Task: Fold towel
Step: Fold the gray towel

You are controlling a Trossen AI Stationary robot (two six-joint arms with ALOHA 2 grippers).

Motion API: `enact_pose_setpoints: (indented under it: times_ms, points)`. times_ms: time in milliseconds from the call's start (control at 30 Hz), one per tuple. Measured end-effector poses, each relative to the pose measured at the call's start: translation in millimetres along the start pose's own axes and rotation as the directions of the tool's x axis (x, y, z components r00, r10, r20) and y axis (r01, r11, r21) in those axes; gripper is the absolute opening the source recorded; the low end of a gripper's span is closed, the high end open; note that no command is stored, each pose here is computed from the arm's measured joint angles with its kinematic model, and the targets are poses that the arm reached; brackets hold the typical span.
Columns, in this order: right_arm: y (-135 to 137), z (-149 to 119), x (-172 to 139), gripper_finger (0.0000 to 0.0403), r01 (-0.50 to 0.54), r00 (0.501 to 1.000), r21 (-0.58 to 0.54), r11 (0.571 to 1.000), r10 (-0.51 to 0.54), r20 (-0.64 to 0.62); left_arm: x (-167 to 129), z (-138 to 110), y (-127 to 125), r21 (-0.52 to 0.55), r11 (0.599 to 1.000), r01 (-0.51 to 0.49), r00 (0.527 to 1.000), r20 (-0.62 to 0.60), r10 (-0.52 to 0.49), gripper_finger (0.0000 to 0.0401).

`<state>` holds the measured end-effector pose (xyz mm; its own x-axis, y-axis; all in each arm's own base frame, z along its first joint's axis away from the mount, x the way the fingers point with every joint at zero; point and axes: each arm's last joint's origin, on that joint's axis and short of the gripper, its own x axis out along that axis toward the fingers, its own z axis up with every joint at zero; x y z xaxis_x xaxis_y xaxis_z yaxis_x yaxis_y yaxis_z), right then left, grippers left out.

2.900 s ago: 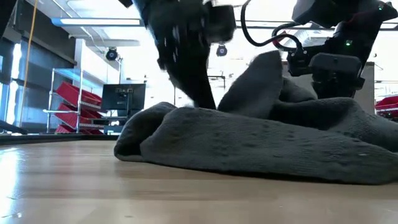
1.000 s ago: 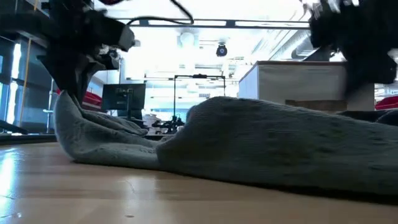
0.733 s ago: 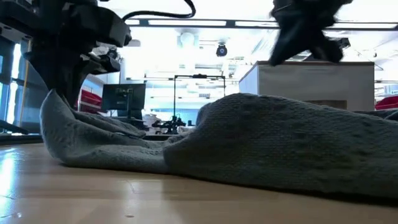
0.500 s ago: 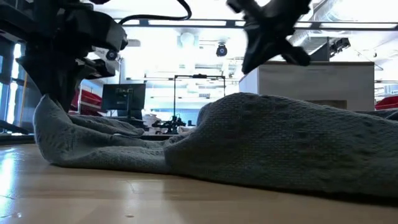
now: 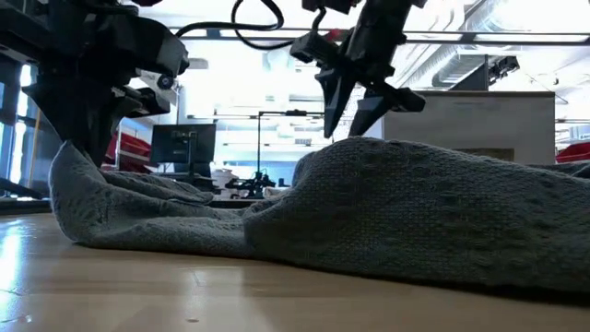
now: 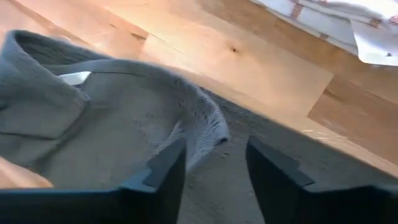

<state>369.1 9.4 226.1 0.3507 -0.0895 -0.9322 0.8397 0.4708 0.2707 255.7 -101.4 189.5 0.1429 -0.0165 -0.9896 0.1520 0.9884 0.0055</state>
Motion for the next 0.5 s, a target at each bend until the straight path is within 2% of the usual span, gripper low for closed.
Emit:
enact_pose_setpoints:
  times_ms: [133, 233, 500]
  points:
    - [-3.2, 4.0, 2.8, 0.0204, 0.016, 1.000, 0.014, 1.000, -0.016, 0.000, 0.0, 0.1, 0.0, 0.000, 1.000, 0.000, 1.000, 0.000, 0.000, 0.0000]
    - [-7.5, 6.2, 8.7, 0.0217, 0.033, 0.999, 0.026, 0.999, -0.033, -0.011, 0.0, 0.0, 0.0, 0.000, 1.000, 0.000, 1.000, 0.000, 0.000, 0.0000]
    - [-8.6, 6.4, 30.5, 0.0193, -0.065, 0.995, 0.035, 0.997, 0.068, -0.073, -0.2, 0.2, 0.0, 0.000, 1.000, 0.000, 1.000, 0.001, 0.000, 0.0000]
